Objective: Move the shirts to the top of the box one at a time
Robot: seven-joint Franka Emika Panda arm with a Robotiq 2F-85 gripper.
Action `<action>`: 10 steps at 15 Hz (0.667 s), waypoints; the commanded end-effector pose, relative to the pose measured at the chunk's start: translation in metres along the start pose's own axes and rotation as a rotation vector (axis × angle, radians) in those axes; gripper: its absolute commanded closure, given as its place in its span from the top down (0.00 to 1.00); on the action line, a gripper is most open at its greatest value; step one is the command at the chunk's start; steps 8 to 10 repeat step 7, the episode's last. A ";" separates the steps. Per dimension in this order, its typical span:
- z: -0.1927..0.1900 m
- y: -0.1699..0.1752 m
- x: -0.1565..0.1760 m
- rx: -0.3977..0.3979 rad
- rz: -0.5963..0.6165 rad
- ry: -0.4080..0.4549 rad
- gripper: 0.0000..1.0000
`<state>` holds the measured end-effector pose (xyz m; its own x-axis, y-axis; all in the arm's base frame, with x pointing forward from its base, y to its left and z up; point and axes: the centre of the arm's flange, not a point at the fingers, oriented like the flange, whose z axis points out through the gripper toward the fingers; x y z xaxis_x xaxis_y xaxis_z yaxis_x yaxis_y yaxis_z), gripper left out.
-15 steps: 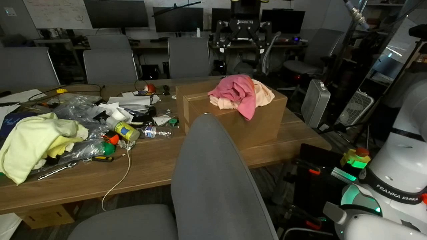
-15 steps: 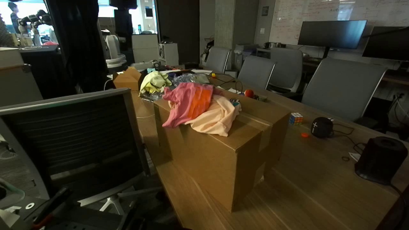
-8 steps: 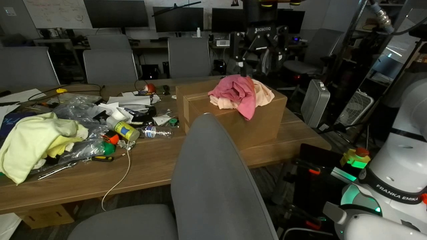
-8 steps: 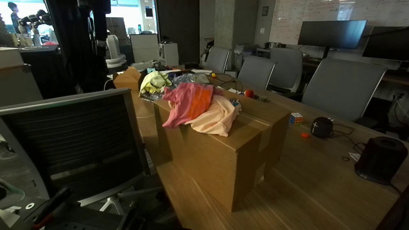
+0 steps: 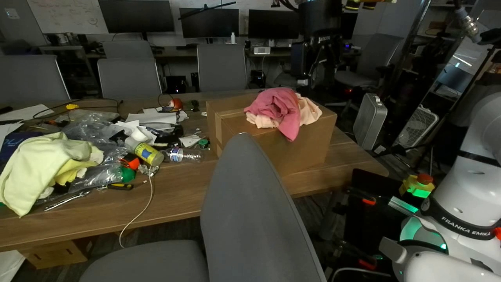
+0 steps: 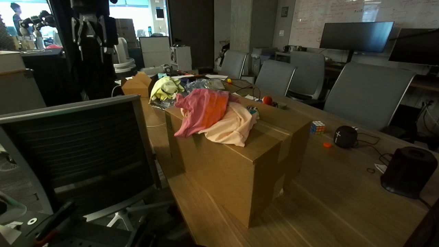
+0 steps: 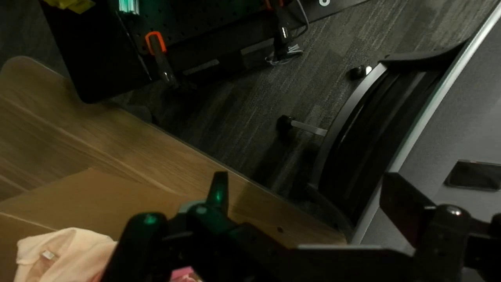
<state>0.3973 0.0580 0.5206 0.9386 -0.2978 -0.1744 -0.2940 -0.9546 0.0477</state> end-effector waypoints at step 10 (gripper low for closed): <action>-0.003 0.006 -0.025 0.022 -0.151 0.076 1.00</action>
